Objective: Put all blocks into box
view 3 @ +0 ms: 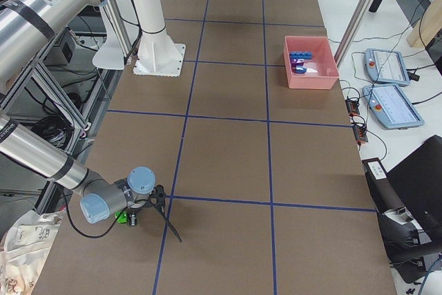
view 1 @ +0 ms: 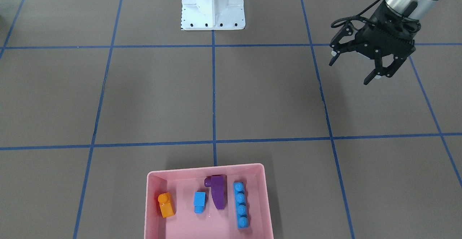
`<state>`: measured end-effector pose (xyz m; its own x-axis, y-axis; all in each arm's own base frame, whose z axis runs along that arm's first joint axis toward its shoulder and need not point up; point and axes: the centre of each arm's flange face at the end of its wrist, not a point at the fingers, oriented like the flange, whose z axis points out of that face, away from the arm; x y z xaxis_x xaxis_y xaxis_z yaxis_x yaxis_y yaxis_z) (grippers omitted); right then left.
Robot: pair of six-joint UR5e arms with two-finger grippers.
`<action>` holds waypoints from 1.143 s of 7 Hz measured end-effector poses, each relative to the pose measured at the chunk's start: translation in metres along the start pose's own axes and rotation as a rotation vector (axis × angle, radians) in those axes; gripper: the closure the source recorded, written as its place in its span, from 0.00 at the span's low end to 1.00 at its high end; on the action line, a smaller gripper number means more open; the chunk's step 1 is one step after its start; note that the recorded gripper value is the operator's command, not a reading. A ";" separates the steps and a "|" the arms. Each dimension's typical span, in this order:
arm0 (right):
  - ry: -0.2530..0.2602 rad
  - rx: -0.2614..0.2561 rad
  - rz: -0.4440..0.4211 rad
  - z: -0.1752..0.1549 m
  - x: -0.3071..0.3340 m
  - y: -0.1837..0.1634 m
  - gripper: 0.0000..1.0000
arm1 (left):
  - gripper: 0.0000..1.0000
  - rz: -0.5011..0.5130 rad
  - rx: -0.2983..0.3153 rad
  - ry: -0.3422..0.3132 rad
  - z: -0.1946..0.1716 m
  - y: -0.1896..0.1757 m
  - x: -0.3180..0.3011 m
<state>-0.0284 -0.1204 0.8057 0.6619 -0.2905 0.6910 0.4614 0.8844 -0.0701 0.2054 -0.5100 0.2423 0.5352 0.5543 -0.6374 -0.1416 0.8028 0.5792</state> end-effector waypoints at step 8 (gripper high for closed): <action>-0.065 0.583 0.103 -0.130 -0.032 -0.046 1.00 | 0.00 -0.052 -0.070 -0.026 0.019 0.026 -0.026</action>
<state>0.0061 -0.1992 0.6930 0.6404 -0.1855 0.7453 -0.0163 0.9669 0.2546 0.2036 -0.5074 0.2835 0.5644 0.5067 -0.6517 -0.1708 0.8441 0.5083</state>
